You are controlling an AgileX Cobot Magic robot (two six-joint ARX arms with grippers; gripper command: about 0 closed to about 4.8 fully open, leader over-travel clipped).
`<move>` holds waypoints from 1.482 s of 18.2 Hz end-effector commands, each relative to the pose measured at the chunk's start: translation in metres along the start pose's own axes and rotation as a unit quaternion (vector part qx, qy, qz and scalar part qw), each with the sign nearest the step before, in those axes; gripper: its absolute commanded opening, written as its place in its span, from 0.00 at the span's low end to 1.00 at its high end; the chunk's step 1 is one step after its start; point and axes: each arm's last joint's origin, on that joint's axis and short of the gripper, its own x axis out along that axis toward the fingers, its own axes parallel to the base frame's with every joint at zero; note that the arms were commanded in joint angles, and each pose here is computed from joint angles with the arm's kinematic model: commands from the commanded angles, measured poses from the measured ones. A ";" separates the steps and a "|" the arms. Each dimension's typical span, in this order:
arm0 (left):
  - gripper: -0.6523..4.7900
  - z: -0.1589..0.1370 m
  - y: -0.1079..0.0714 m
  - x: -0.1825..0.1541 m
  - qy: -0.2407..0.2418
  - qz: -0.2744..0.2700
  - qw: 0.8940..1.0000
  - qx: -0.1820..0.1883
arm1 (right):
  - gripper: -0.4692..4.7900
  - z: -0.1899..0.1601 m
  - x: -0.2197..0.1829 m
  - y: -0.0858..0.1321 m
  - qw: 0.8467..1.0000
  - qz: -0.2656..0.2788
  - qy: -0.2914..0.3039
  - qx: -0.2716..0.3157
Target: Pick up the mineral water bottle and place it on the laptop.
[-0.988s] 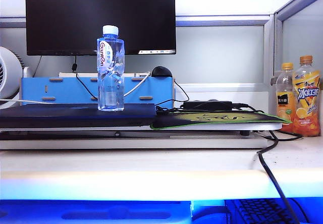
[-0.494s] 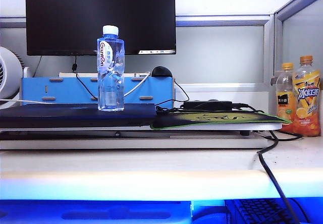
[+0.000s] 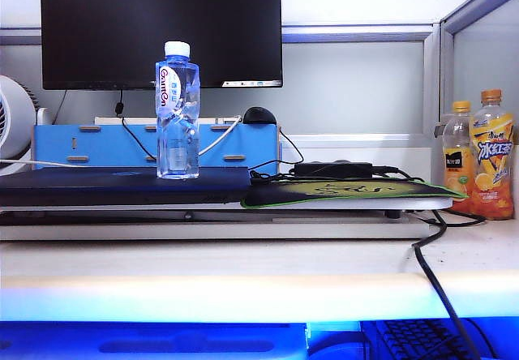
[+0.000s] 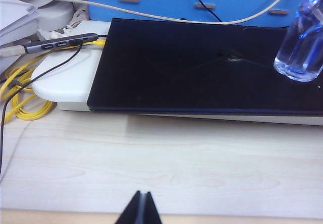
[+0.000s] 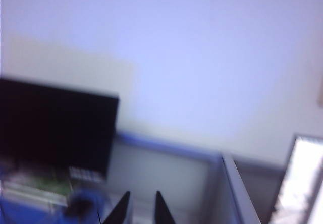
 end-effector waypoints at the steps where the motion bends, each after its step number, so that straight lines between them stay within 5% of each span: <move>1: 0.12 0.000 0.000 0.000 0.000 -0.001 1.000 0.001 | 0.22 -0.019 0.002 0.007 0.999 0.002 0.030 -0.013; 7: 0.12 0.000 0.000 0.000 0.000 -0.001 1.000 0.001 | 0.23 -0.092 0.029 0.046 1.000 -0.015 0.002 -0.012; 14: 0.12 0.000 0.000 0.000 0.000 -0.001 1.000 0.001 | 0.23 -0.242 0.038 0.089 0.986 0.053 0.143 -0.067; 20: 0.12 0.000 0.000 0.000 0.000 -0.001 1.000 0.001 | 0.23 -0.313 0.006 0.091 0.990 0.013 0.129 0.053; 27: 0.12 0.000 0.000 0.000 0.000 -0.001 1.000 0.001 | 0.23 -0.342 0.000 0.089 0.984 -0.004 0.160 0.075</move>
